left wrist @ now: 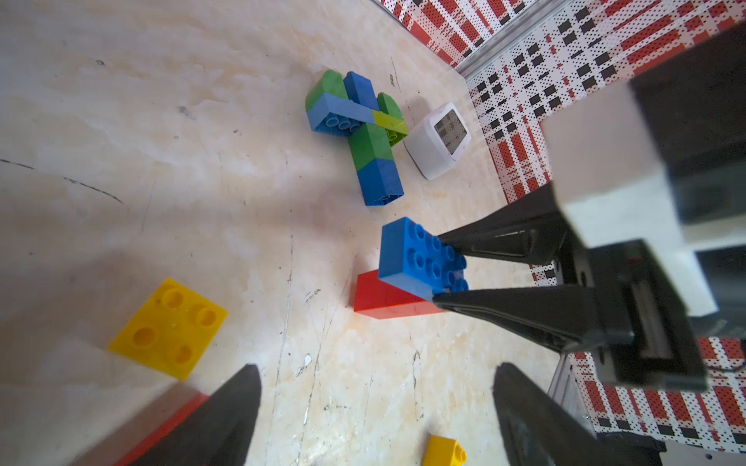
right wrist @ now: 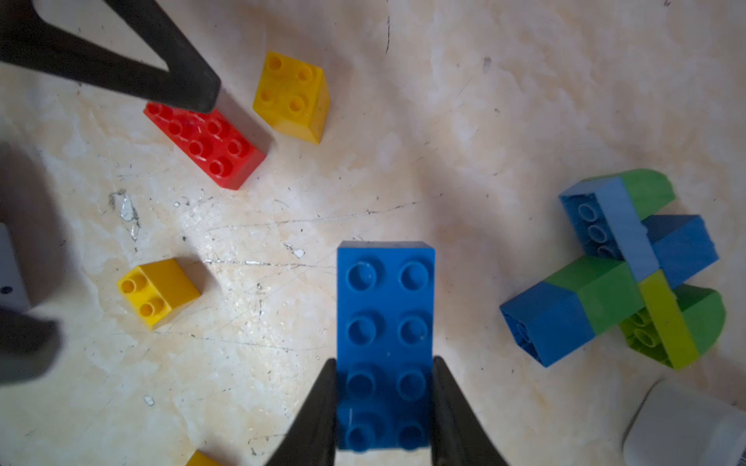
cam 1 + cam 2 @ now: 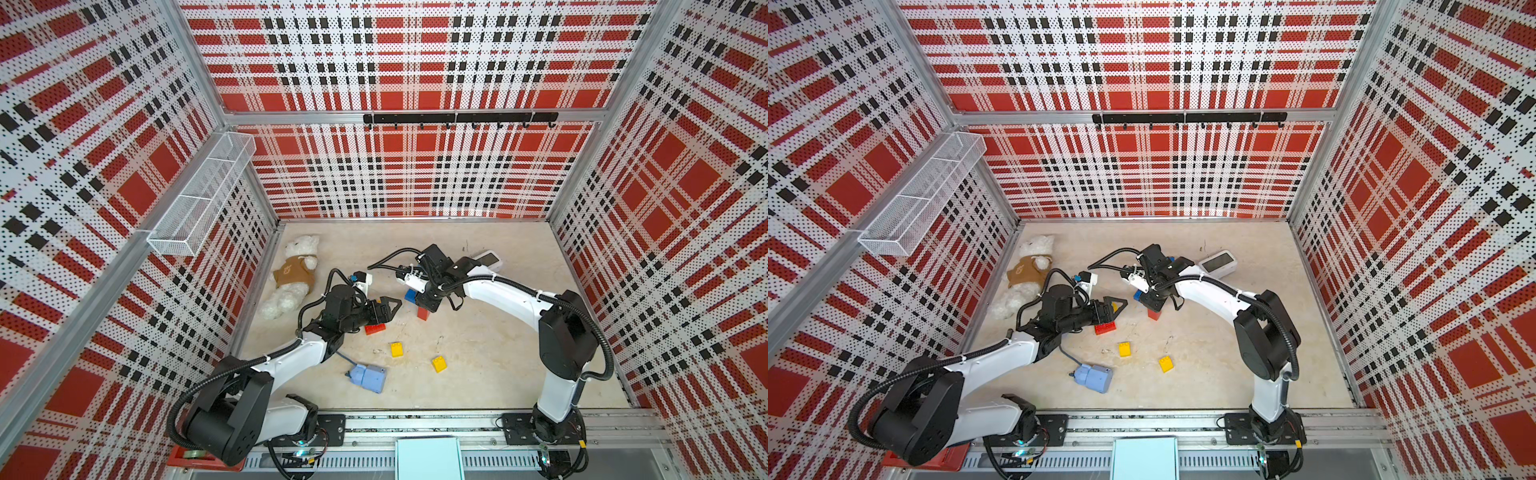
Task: Assemble a fork with lego
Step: Assemble the lego brick with the lego brick, then pick up the lego brick from the center of the board.
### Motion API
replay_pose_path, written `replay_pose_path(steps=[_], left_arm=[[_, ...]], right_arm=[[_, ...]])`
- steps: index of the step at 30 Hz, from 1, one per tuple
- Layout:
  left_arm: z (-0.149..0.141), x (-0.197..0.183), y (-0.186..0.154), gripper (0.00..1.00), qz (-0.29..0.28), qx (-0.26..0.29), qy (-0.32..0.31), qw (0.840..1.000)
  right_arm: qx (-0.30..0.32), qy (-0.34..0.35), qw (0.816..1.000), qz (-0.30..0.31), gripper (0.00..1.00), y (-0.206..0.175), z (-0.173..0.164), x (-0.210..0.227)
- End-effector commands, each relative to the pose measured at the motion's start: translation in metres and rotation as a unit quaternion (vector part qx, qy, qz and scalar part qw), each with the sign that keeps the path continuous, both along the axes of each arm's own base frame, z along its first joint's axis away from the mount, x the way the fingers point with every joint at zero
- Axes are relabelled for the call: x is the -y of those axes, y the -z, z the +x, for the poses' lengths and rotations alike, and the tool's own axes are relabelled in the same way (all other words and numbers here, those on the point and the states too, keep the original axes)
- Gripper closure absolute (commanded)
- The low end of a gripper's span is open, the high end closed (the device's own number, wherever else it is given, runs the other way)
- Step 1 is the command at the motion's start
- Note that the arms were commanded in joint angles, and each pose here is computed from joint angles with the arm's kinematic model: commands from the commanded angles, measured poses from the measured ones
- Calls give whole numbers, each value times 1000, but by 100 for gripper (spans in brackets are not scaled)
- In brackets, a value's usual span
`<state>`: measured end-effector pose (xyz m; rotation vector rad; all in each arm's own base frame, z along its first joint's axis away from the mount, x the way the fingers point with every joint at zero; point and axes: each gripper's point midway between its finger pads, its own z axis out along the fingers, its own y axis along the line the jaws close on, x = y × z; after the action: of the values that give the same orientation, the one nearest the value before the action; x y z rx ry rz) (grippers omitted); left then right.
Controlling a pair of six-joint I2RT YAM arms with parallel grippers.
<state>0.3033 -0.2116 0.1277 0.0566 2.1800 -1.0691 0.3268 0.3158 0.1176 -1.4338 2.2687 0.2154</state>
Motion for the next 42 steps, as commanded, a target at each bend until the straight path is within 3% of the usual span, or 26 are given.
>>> replay_pose_path(steps=[1,14,28,35,38,42], left_arm=[[9,-4,-17,8,-3,21,-12,1000],[10,-10,-15,8,3,18,-20,1000],[8,-12,-14,8,3,19,-21,1000],[7,-16,-19,8,2,22,-29,999],[7,-41,-17,7,21,18,-86,996],[2,-96,-12,6,41,-1,-190,981]], right_arm=[[16,4,1000,10,100,-6,6,-18],[-10,14,1000,-11,100,18,1,-19],[14,26,999,27,32,-9,8,-25],[60,40,997,40,30,-32,18,-17],[101,-19,990,96,31,-58,7,-31],[124,-194,965,128,35,-69,-45,-70]])
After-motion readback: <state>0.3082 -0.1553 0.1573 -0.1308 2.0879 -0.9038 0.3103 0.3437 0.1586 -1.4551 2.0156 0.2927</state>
